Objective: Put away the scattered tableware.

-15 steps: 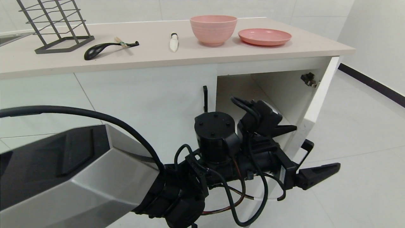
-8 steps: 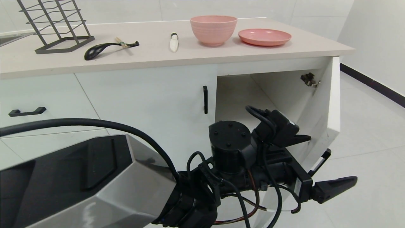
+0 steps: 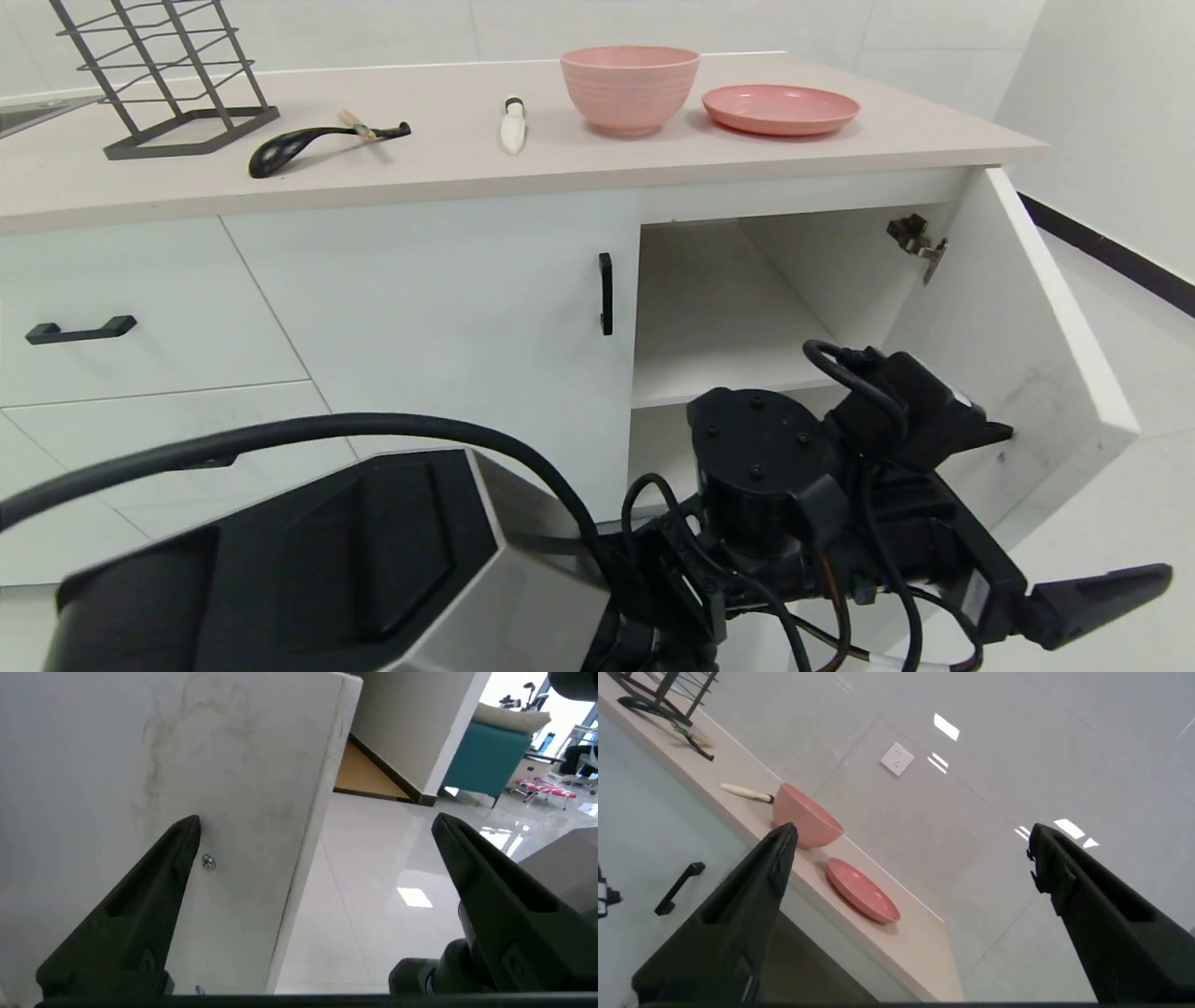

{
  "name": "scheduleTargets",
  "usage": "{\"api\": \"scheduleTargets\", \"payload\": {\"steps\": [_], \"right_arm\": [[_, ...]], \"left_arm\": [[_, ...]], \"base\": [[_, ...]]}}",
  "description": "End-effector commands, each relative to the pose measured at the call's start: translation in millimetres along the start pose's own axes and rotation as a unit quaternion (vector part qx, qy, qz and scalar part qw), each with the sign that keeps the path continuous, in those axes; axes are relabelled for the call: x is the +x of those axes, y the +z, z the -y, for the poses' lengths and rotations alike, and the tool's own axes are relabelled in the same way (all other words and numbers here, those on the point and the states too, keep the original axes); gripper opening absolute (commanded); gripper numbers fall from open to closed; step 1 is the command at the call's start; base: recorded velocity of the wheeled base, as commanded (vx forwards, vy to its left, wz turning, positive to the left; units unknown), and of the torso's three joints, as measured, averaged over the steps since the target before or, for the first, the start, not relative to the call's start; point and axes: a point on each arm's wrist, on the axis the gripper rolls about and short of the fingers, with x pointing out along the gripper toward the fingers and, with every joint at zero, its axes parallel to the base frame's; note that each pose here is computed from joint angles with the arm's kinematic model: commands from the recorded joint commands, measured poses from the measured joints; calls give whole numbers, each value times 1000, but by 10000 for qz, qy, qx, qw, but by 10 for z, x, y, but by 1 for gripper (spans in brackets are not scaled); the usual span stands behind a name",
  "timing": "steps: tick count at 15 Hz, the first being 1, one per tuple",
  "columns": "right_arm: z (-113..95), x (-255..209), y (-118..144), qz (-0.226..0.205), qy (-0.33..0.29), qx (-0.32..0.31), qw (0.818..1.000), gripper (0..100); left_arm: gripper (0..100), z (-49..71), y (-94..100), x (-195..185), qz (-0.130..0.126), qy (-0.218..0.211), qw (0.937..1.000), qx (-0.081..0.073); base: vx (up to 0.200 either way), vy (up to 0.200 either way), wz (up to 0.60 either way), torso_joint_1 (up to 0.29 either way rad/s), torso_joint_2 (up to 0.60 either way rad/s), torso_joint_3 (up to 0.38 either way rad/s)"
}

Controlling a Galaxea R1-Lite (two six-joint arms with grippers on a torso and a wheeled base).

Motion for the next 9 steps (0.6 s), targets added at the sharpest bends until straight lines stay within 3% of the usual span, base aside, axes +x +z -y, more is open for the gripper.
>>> {"api": "scheduleTargets", "payload": {"steps": [1,3,5,6,9], "right_arm": [[20,-4,56,39,-92,-109,9999,100],[22,-6,74,60,-97,-132,9998,100],[25,-3,85,80,-96,-145,9998,100],[30,0,90,90,-98,-156,9998,100],[63,7,215,264,-133,-348,9990,100]], "left_arm": [[100,84,-170,228,206,-234,9995,-72],[100,177,-304,368,329,-424,9984,-174],[100,405,-609,554,351,-704,9966,-250],[100,445,-655,585,409,-735,9961,-248],[100,337,-487,567,850,-478,9950,-223]], "base": [[0,0,0,0,0,0],[0,0,0,0,0,0],[0,0,0,0,0,0],[0,0,0,0,0,0],[0,0,0,0,0,0]]}}
